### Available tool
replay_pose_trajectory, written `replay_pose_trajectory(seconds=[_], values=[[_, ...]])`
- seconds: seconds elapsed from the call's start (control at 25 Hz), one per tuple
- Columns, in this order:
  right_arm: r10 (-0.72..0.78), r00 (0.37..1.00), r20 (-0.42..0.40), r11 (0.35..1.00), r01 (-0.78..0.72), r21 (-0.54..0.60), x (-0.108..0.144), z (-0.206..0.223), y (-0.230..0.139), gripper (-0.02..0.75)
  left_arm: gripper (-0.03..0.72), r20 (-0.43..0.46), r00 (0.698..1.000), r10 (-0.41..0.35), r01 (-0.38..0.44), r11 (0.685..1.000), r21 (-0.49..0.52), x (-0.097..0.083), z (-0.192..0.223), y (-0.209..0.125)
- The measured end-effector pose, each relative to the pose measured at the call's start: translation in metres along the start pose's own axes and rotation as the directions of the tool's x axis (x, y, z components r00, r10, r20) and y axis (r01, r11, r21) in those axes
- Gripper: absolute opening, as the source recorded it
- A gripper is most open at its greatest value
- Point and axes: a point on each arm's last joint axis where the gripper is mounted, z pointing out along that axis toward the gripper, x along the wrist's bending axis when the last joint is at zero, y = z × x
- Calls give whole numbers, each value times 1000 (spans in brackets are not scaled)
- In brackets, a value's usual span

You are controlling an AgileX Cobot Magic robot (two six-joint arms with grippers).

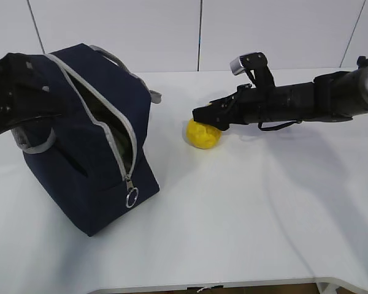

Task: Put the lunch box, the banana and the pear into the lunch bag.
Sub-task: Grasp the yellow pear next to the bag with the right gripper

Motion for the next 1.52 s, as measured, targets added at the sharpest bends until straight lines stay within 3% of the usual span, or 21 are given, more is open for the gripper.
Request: replay_pose_trajectory(seconds=[0.32,0.68,1.2,1.52], values=[[2,1000,2,1000,-2,1,0,0,0,563,8,0,1000,0,0,1000,0,0,0,0],[2,1000,2,1000,-2,1,0,0,0,419,8,0,1000,0,0,1000,0,0,0,0],[8,1000,4,1000,-8,-4,0,0,0,323,8,0,1000,0,0,1000,0,0,0,0],[6,1000,4,1000,-6,-6,-1,0,1,315,8,0,1000,0,0,1000,0,0,0,0]])
